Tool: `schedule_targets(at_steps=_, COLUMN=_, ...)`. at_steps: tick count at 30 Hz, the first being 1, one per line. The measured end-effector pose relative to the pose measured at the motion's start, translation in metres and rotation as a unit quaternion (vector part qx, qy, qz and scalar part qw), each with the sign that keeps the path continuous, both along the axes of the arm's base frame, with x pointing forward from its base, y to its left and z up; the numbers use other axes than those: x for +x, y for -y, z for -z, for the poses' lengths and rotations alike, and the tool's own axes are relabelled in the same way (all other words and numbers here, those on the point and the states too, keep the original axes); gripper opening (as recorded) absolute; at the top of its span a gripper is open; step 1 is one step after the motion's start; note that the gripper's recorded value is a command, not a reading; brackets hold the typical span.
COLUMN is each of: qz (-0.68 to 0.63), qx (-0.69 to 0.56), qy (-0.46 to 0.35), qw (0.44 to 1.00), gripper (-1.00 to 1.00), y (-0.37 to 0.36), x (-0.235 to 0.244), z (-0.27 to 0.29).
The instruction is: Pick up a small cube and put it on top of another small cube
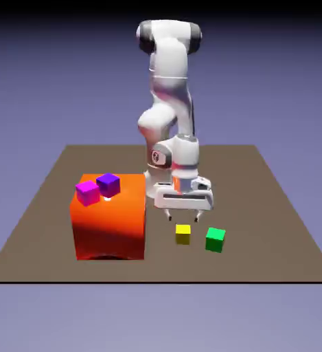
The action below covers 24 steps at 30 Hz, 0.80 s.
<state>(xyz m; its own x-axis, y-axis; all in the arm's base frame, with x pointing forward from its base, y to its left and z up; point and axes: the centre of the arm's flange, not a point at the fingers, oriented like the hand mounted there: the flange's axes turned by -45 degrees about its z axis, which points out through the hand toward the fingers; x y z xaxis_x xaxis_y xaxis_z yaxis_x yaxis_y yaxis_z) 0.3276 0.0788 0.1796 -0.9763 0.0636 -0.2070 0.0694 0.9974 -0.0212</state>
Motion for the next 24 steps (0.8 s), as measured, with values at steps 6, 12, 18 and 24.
schedule_targets(at_steps=6, qz=-0.001, qx=-0.003, qy=0.0, qw=1.0, gripper=0.0, y=0.001, x=0.004, z=0.024)
schedule_targets(at_steps=12, qz=0.001, qx=0.009, qy=-0.011, qw=1.0, gripper=0.0, y=-0.001, x=0.001, z=0.055)
schedule_targets(at_steps=18, qz=-0.001, qx=0.002, qy=-0.005, qw=1.0, gripper=-1.0, y=0.0, x=0.003, z=0.042)
schedule_targets(at_steps=24, qz=-0.001, qx=-0.004, qy=0.002, qw=1.0, gripper=-1.0, y=0.001, x=0.003, z=0.013)
